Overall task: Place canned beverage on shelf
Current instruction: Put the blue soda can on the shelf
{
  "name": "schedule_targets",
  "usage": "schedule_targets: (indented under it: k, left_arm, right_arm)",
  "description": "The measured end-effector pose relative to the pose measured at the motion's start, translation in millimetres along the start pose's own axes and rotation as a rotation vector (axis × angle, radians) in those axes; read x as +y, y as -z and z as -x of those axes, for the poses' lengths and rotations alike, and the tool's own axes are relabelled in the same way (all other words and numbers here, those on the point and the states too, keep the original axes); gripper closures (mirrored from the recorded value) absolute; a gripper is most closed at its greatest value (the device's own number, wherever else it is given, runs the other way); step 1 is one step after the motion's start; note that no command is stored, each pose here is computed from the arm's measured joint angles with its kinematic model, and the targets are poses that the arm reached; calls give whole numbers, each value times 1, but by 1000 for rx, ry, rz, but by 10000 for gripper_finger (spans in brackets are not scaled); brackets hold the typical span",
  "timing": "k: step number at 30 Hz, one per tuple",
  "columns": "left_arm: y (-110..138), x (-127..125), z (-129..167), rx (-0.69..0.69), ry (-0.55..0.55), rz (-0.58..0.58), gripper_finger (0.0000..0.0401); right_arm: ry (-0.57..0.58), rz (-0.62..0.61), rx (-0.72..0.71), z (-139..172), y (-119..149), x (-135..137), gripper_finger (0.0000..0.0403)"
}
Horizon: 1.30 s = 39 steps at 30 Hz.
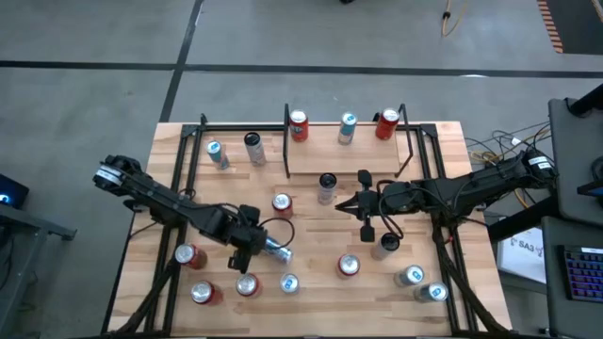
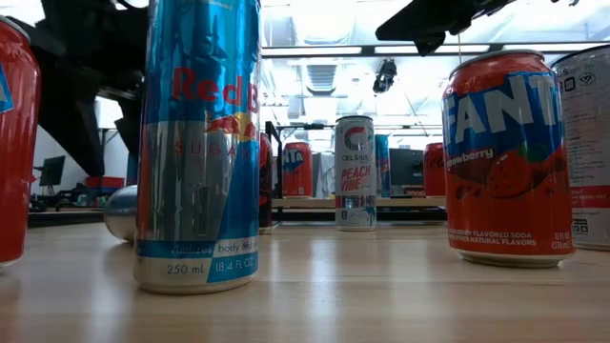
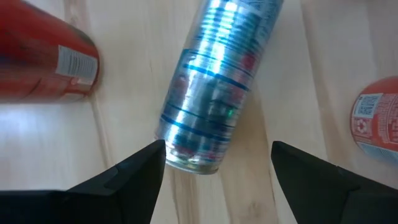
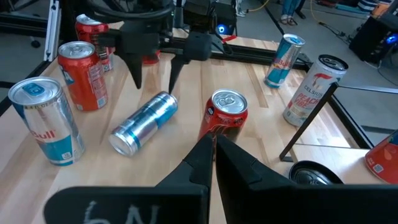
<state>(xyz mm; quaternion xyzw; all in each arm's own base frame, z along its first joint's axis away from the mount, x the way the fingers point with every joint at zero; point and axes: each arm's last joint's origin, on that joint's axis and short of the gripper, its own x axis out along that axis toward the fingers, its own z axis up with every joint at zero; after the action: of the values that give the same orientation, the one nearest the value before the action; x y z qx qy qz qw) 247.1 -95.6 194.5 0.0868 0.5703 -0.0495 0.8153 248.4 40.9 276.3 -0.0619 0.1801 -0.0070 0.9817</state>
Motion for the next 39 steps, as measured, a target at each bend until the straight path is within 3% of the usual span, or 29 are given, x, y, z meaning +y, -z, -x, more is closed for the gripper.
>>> schedule_targets:
  k: [16, 39]
  left_arm:
    - [6, 19, -24, -103, -20, -44, 125]
    - [33, 29, -56, -218, 37, 54, 125]
  right_arm:
    - [18, -12, 5, -1, 1, -4, 394]
    - [44, -7, 4, -1, 0, -5, 394]
